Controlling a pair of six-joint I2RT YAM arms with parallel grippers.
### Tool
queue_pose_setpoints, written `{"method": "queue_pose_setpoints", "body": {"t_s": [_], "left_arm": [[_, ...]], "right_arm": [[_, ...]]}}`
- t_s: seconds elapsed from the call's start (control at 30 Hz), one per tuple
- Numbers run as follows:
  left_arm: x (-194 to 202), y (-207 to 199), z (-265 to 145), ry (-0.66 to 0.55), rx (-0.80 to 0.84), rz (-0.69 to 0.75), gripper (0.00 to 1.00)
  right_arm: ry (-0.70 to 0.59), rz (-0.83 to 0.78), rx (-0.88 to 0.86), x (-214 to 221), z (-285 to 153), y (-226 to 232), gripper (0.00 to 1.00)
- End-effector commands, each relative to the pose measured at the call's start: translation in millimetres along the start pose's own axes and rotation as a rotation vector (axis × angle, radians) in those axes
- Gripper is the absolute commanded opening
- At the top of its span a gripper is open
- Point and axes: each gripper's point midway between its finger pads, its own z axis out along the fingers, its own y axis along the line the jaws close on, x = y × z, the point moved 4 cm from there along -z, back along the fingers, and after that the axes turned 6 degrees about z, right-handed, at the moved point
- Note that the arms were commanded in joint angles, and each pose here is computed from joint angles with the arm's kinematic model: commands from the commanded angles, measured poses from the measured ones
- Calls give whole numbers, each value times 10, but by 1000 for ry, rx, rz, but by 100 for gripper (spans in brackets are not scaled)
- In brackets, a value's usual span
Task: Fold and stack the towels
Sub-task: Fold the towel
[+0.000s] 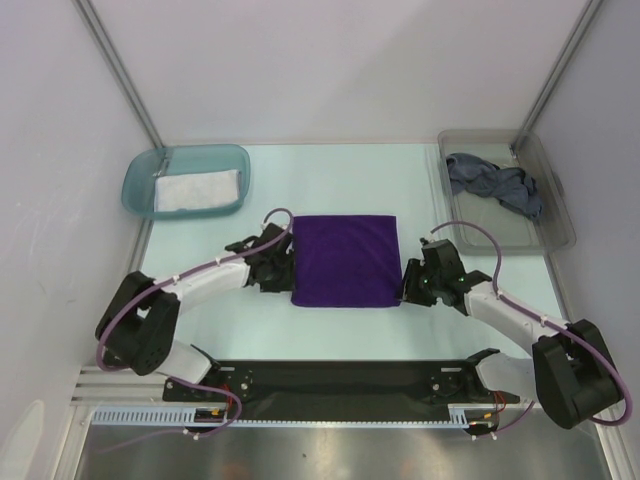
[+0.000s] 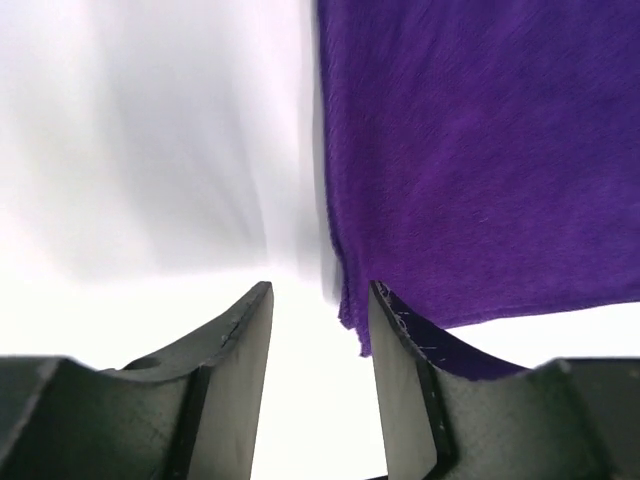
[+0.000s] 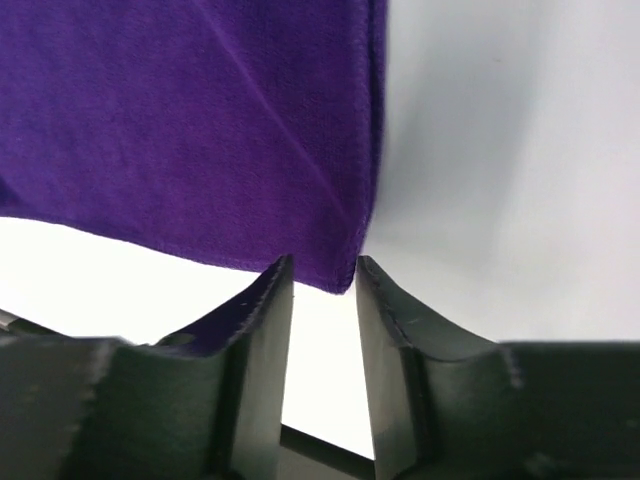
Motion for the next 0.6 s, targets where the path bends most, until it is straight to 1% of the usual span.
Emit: {"method": "queue_pose_setpoints", "body": {"t_s": [0.0, 0.03, 0.07, 0.1, 0.17, 0.2, 0.27, 0.3, 0.33, 0.37, 0.4, 0.43, 0.47, 0.53, 0.57], "left_arm": [[-467, -59, -222, -82, -29, 58, 49], [-573, -93, -244, -97, -12, 68, 50], [-676, -158, -268, -106, 28, 86, 50], [-926, -198, -310, -146, 47, 129, 53], [-1180, -239, -348, -184, 78, 198, 54], [-1415, -266, -424, -230, 111, 255, 57], [-1574, -278, -342, -221, 162, 301, 58], [-1762, -262, -391, -256, 197, 333, 59], [-1825, -235, -362, -257, 201, 341, 59], [-1867, -160, -217, -233, 200, 338, 59], [-1974, -156, -217, -250, 208, 357, 59], [-2004, -133, -148, -238, 210, 367, 59], [-2077, -68, -53, -230, 189, 385, 59], [-2107, 17, 134, -188, 168, 392, 59], [-2137, 56, 188, -184, 156, 419, 59]], "right_arm": [[-48, -18, -12, -217, -162, 128, 40], [-63, -25, -4, -276, -193, 135, 47], [-89, -28, -12, -392, -215, 139, 49], [-101, -97, -80, -523, -271, 267, 50], [-115, -168, -124, -736, -225, 340, 53], [-157, -256, -183, -983, -305, 498, 54], [-132, -312, -194, -1167, -178, 550, 57], [-118, -335, -215, -1264, -137, 557, 59], [-149, -391, -228, -1493, -174, 658, 58], [-114, -394, -211, -1548, -13, 598, 58], [-115, -393, -201, -1648, 29, 555, 57], [-137, -430, -205, -1836, 0, 615, 57], [-87, -413, -191, -1857, 160, 495, 57], [-106, -452, -186, -2093, 209, 492, 57], [-98, -456, -189, -2149, 253, 471, 57]]}}
